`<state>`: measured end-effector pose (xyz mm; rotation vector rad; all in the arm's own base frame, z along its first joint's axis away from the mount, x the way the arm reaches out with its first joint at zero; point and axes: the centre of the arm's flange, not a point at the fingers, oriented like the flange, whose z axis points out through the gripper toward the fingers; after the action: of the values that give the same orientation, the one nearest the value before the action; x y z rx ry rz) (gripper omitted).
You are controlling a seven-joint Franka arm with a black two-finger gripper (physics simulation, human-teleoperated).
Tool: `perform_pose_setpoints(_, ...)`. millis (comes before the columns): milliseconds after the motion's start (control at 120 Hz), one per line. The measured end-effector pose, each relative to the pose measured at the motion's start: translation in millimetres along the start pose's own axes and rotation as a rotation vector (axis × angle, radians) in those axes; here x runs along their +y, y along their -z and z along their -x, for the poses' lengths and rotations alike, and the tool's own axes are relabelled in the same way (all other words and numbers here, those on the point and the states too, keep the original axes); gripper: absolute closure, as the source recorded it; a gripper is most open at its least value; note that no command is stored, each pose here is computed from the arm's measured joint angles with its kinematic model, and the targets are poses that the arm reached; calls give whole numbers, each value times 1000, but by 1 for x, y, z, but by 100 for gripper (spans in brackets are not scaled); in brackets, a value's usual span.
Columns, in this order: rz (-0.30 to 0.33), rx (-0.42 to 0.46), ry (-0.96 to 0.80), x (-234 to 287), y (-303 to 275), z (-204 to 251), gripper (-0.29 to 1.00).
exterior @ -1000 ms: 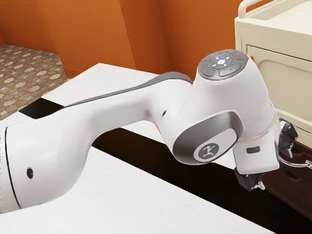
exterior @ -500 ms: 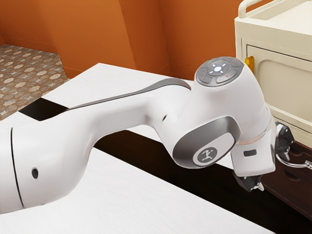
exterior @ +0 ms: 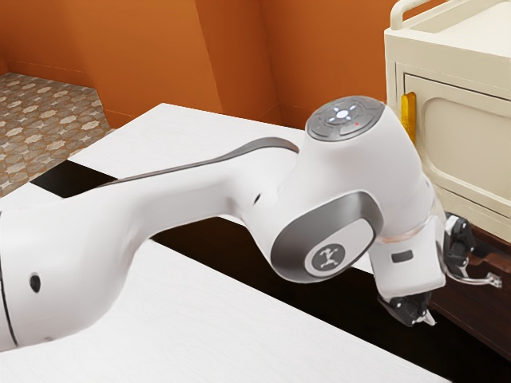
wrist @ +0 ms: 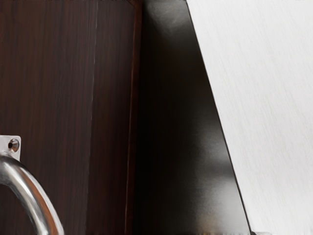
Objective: Pull the drawer handle with one arm to open the drawer
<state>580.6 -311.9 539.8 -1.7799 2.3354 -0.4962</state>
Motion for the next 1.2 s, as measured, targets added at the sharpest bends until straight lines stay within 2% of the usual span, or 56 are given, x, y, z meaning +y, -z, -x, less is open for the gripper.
perform_pose_setpoints(625, 26, -2, 12, 58, 34, -5, 21)
perform_pose_setpoints(1108, 56, 15, 60, 94, 41, -4, 16)
perform_pose_setpoints(1200, 59, 15, 66, 97, 41, -5, 12)
